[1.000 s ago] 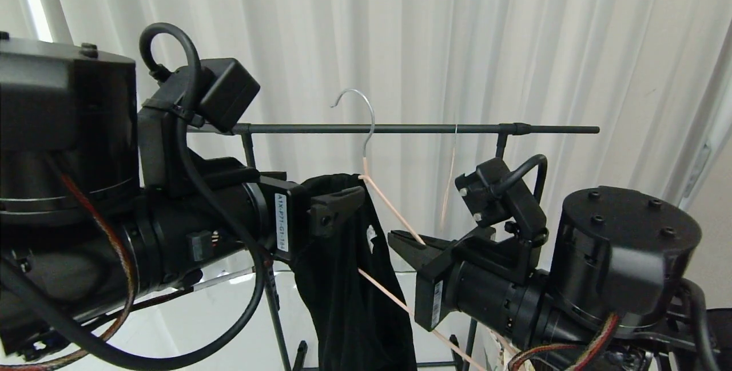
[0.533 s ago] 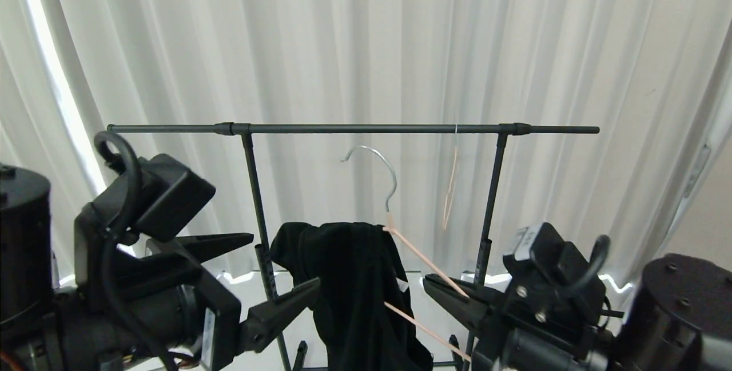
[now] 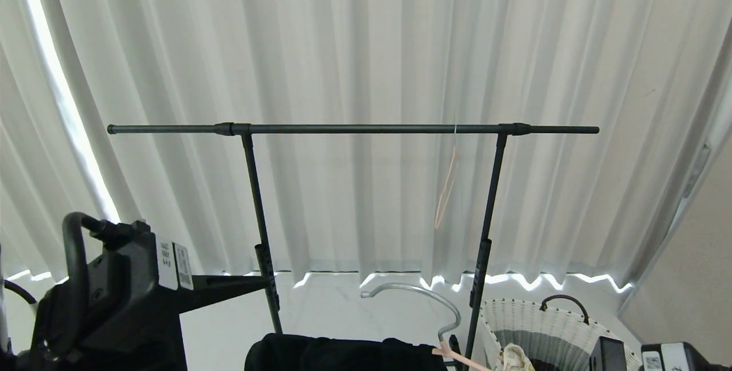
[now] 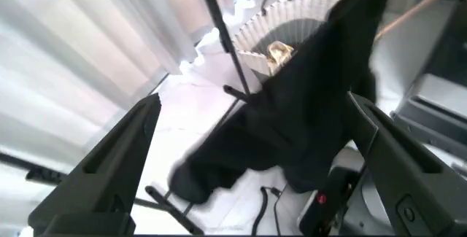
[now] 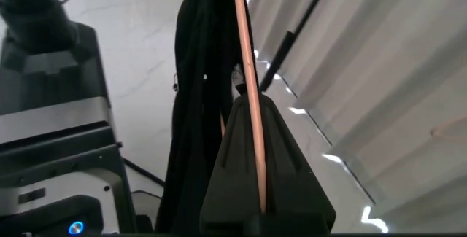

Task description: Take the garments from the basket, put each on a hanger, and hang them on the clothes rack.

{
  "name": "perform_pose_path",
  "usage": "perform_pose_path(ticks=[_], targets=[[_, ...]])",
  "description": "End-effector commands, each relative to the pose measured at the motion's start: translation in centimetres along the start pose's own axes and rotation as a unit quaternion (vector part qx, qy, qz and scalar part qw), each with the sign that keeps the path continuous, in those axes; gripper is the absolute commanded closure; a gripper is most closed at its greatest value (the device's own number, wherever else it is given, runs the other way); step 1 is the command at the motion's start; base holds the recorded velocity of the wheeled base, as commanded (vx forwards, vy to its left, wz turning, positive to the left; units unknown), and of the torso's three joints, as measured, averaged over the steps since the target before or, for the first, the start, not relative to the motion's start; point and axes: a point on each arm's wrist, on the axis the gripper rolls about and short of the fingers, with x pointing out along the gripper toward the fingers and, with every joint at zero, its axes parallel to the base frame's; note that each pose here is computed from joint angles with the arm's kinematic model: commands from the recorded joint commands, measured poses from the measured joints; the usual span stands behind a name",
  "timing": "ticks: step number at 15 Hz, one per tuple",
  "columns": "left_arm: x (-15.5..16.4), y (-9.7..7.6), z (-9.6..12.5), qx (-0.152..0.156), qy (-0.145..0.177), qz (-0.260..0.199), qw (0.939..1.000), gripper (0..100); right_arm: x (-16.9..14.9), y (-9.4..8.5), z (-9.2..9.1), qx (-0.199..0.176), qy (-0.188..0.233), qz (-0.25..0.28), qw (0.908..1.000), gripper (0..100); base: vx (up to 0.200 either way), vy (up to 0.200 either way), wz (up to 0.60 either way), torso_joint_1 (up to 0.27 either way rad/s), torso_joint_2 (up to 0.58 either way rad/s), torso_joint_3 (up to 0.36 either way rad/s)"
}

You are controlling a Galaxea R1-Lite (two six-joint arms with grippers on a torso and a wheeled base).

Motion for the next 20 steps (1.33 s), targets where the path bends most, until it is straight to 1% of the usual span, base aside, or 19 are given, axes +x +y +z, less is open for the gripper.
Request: perform_pose_path(ticks=[1,3,6,8,10,13,14,19,20], targets=[[0.3,-1.3,-0.3,0.021,0.004,-0.043,0.9988,0,-0.1,0.3,0.8,-0.004,-0.02,0.011,0.9997,100,0.0,0.0,0.0,0.0,0.0,0.0],[1.0,-1.6,-0.5,0.025,0.018,-0.059,0.9978,0,0.1,1.1,1.2,-0.009,-0.029,0.034,0.999,100,0.0,0.0,0.0,0.0,0.0,0.0],[2.5,-2.4,0.1,0.037,0.033,-0.088,0.9949,0,0.5,2.8,1.4,-0.015,-0.032,0.082,0.996,100,0.0,0.0,0.0,0.0,0.0,0.0],[3.2,-2.8,0.2,0.042,0.027,-0.097,0.994,0,1.4,3.0,2.1,-0.016,-0.039,0.087,0.9953,100,0.0,0.0,0.0,0.0,0.0,0.0],[3.1,-3.8,-0.2,0.056,0.029,-0.123,0.9904,0,2.4,3.0,2.8,-0.016,-0.047,0.086,0.9951,100,0.0,0.0,0.0,0.0,0.0,0.0],[2.9,-4.0,-0.4,0.058,0.029,-0.128,0.9896,0,2.8,3.0,3.1,-0.016,-0.051,0.085,0.9949,100,0.0,0.0,0.0,0.0,0.0,0.0],[2.9,-4.0,-0.4,0.058,0.029,-0.127,0.9898,100,2.8,3.0,3.1,-0.016,-0.051,0.085,0.9949,100,0.0,0.0,0.0,0.0,0.0,0.0],[3.0,-4.0,-0.6,0.058,0.033,-0.126,0.9898,100,2.7,2.9,3.2,-0.016,-0.054,0.084,0.9949,100,0.0,0.0,0.0,0.0,0.0,0.0],[3.0,-3.8,-1.0,0.054,0.039,-0.121,0.9903,100,2.6,2.9,3.2,-0.016,-0.054,0.083,0.9949,100,0.0,0.0,0.0,0.0,0.0,0.0]])
